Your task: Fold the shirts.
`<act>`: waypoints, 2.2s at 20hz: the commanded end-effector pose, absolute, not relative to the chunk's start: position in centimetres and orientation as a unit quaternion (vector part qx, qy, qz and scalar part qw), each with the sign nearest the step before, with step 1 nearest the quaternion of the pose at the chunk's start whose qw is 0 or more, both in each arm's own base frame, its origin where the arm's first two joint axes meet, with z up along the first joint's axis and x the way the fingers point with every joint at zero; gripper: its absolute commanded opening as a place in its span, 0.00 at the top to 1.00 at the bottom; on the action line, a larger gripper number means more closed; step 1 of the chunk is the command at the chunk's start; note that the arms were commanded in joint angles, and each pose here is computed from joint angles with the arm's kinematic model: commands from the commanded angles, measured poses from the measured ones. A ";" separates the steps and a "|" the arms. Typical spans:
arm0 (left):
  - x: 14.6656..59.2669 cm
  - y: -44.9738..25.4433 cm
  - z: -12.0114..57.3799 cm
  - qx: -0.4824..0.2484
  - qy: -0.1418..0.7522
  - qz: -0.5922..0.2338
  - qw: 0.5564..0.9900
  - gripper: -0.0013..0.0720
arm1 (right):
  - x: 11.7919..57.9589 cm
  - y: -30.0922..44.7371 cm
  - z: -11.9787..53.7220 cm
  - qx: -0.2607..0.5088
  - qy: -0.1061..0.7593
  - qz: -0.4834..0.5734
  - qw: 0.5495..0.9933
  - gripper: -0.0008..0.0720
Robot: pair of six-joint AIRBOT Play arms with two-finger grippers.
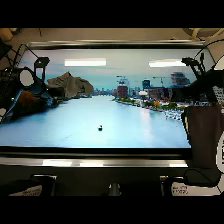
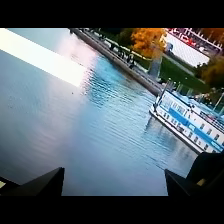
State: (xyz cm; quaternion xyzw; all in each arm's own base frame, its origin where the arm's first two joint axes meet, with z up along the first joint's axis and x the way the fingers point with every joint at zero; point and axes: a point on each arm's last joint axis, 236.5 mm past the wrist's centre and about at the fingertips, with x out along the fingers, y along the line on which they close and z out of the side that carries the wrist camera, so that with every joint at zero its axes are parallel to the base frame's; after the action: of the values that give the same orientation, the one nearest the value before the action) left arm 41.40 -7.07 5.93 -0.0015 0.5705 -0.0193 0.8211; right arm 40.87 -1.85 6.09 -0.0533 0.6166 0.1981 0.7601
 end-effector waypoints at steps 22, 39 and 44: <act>52.9 -7.0 5.2 -0.131 0.436 0.007 0.891 0.06 | 51.7 -4.7 10.4 -0.079 0.425 0.100 0.896 0.07; 55.6 -13.5 13.2 -0.072 0.375 -0.150 0.912 0.95 | 51.6 -1.8 17.0 -0.033 0.341 0.127 0.931 0.07; 43.0 -20.6 34.2 -0.012 0.181 -0.267 0.946 0.95 | 43.6 -1.6 28.6 -0.123 0.260 0.104 0.952 0.07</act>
State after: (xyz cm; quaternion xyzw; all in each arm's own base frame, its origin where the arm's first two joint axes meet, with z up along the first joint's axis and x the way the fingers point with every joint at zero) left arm 50.06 -18.03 24.54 -0.0514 0.2810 -0.2082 0.9354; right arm 48.19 -1.85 23.93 -0.0786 0.2859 0.1120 0.9485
